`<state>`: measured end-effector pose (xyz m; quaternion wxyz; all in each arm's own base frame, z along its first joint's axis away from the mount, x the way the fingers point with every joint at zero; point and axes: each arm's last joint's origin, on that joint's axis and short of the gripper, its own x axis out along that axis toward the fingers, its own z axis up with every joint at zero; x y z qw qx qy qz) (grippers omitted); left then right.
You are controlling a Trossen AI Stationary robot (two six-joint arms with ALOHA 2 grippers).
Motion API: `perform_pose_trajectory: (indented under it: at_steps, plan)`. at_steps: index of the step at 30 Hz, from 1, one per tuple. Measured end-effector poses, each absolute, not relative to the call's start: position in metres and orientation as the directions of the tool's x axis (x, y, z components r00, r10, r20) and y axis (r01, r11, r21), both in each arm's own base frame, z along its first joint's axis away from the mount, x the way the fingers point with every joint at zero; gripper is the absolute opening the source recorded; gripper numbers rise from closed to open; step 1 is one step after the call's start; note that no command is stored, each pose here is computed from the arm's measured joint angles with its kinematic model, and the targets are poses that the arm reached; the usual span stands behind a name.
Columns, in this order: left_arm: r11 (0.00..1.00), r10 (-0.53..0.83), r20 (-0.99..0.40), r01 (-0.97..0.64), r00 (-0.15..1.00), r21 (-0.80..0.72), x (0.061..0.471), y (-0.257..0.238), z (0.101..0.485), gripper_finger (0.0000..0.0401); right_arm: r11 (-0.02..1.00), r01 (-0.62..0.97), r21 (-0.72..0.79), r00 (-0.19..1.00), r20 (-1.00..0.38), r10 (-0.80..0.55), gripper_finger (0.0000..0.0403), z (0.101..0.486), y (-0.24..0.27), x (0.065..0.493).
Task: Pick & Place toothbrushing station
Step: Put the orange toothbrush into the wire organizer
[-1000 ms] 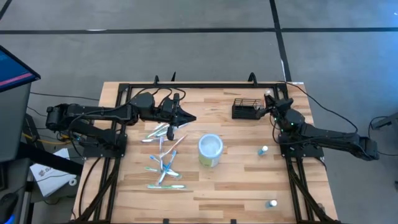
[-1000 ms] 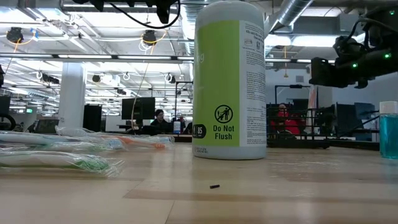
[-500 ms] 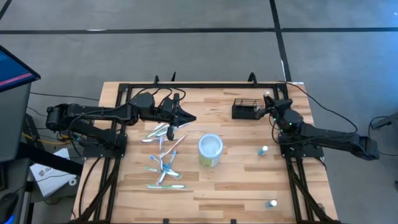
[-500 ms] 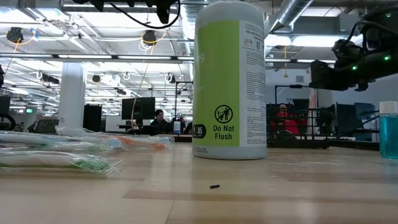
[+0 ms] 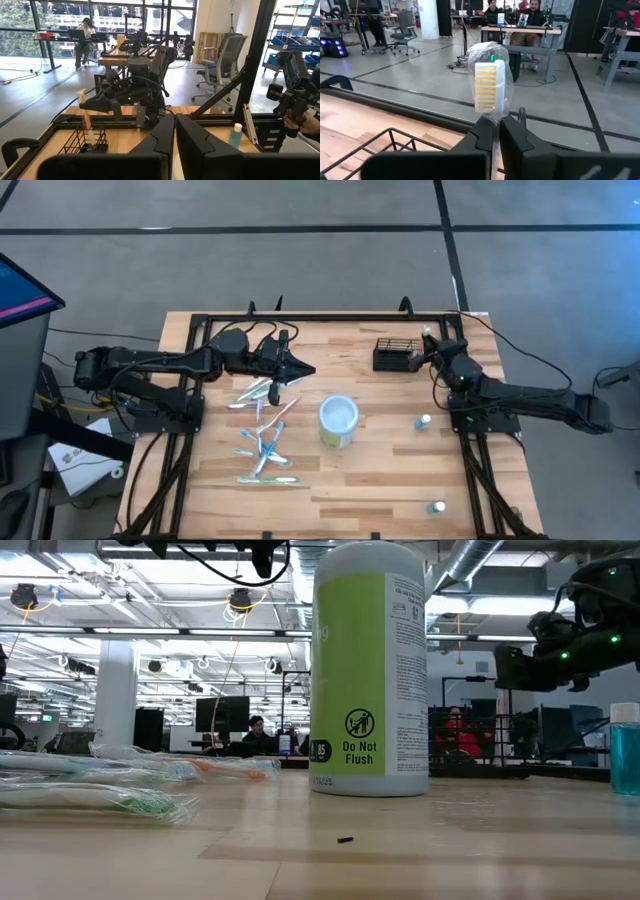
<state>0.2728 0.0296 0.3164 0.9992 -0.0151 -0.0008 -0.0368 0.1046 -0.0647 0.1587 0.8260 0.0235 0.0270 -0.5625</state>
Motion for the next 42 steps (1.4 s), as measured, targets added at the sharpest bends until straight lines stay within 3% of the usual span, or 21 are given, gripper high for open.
perform_pose_trajectory:
  at_steps: [7,23,35,42]
  plan:
    - [0.997,-0.073,0.002,0.073,0.997,-0.030,0.2728,0.0296,0.3163,0.0011,0.365,0.931,0.021,0.365,-0.081,-0.927,0.0015,0.1573,-0.0651,0.1053]
    - [0.997,-0.074,0.002,0.074,0.997,-0.031,0.2728,0.0296,0.3163,0.0011,0.362,0.932,0.016,0.361,-0.101,-0.927,0.0100,0.1543,-0.0658,0.1068]
    - [0.997,-0.074,0.002,0.074,0.997,-0.032,0.2728,0.0295,0.3163,0.0011,0.359,0.933,-0.013,0.357,-0.080,-0.931,0.0186,0.1572,-0.0660,0.1058]
    - [0.997,-0.073,0.002,0.073,0.997,-0.034,0.2728,0.0296,0.3163,0.0011,0.339,0.941,-0.005,0.338,-0.066,-0.939,0.0211,0.1610,-0.0663,0.1061]
